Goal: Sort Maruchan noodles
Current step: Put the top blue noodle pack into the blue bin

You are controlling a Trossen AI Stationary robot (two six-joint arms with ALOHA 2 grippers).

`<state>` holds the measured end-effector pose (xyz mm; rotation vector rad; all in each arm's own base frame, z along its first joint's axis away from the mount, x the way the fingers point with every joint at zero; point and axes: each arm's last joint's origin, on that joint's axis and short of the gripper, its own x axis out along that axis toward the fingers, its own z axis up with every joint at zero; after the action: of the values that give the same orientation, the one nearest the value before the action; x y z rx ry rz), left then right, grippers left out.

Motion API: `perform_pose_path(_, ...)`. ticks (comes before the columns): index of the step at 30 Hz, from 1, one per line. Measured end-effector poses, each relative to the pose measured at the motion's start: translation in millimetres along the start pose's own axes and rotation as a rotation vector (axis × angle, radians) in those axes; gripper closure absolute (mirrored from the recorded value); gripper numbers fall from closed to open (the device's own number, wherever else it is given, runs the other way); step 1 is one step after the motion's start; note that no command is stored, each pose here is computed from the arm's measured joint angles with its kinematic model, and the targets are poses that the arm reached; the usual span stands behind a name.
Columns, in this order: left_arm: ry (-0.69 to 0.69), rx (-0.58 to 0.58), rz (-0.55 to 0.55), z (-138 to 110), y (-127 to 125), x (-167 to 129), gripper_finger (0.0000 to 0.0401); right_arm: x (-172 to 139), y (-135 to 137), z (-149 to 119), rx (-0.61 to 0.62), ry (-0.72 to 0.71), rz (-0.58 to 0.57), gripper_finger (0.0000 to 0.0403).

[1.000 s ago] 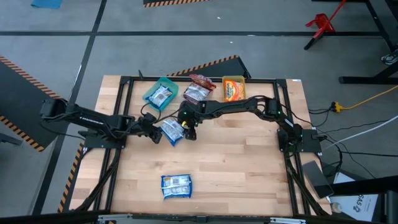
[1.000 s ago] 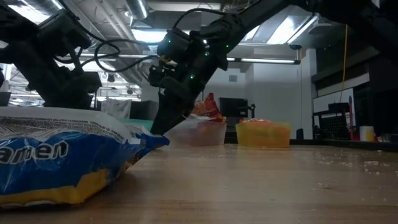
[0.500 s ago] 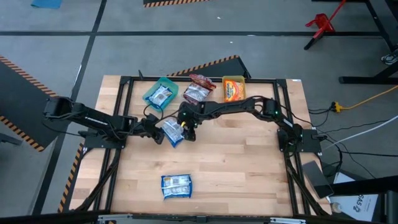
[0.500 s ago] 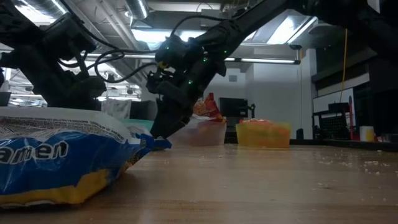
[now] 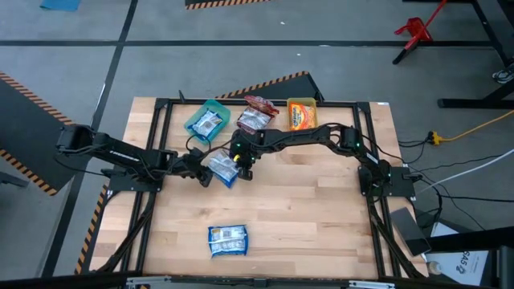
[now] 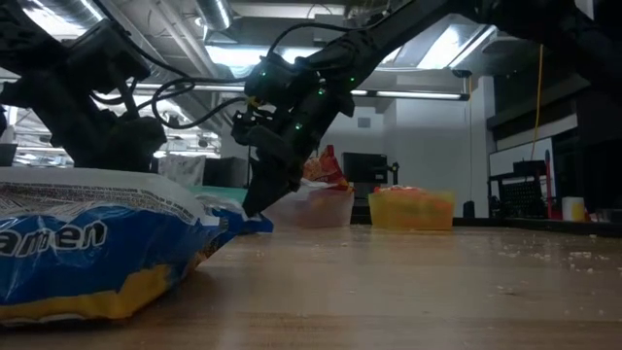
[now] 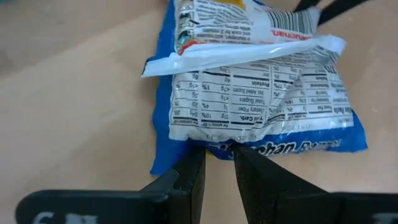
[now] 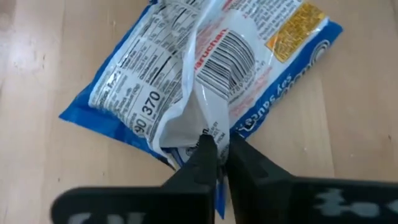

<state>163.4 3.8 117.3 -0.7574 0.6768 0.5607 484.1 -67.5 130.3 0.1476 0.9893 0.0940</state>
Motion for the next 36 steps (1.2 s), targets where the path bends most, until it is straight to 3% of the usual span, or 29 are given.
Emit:
perform_pose_path(16, -0.014, -0.010, -0.121, 26, -30, -17, 0.0319, -25, 1, 13, -0.039, -0.019, -0.106, 0.0403)
perform_pose_path(27, -0.075, -0.004, -0.148, 36, -34, -30, 0.0319, -64, -6, 55, -0.133, -0.146, -0.209, 0.0402)
perform_pose_path(36, -0.224, -0.027, -0.122, 51, -26, -45, 0.0319, -97, -27, 82, -0.157, -0.276, -0.280, 0.0403)
